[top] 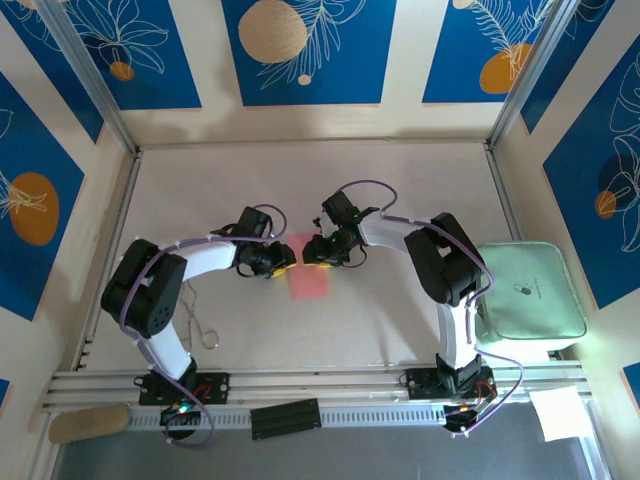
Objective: Fold a paper plane with a square sheet of paper (pick it up from the middle)
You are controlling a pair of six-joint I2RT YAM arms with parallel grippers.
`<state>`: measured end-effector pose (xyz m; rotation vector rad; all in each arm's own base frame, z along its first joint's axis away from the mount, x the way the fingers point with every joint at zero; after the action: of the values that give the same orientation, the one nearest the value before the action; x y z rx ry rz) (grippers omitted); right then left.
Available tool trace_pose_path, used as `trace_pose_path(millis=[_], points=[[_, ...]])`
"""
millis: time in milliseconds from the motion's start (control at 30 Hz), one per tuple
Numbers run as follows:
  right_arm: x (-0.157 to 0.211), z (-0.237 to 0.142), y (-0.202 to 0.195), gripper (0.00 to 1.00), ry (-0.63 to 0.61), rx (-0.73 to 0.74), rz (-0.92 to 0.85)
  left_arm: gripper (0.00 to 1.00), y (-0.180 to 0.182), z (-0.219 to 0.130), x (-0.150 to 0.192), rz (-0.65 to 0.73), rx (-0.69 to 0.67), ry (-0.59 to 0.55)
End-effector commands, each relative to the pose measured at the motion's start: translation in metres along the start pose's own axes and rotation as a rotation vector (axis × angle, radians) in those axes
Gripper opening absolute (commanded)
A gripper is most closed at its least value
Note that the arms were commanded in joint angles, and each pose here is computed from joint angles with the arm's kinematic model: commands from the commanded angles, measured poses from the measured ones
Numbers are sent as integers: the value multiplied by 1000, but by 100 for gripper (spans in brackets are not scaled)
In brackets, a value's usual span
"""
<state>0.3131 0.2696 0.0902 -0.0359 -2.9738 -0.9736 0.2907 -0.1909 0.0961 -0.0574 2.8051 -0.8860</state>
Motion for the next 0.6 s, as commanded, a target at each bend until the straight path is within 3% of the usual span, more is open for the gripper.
trace_pose_path(millis=[0, 567], points=[[13, 12, -22, 43, 73, 67, 69, 38, -6, 5, 0, 30, 26, 16], [10, 13, -26, 43, 59, 92, 107, 33, -7, 2, 18, 48, 81, 85]])
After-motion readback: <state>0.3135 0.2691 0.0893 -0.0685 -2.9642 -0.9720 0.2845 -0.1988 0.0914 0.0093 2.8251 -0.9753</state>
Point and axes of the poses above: each hand's point on the last joint's axis, 136 mm out from that joint toward the fingers, its own z axis out along the fingers, its own y axis along the line the jaws close on, x = y × z, the point moved 8 cm from there along -z, back along the fingers, and after that the axes turned 12 degrees about z, right-handed, at the moved point
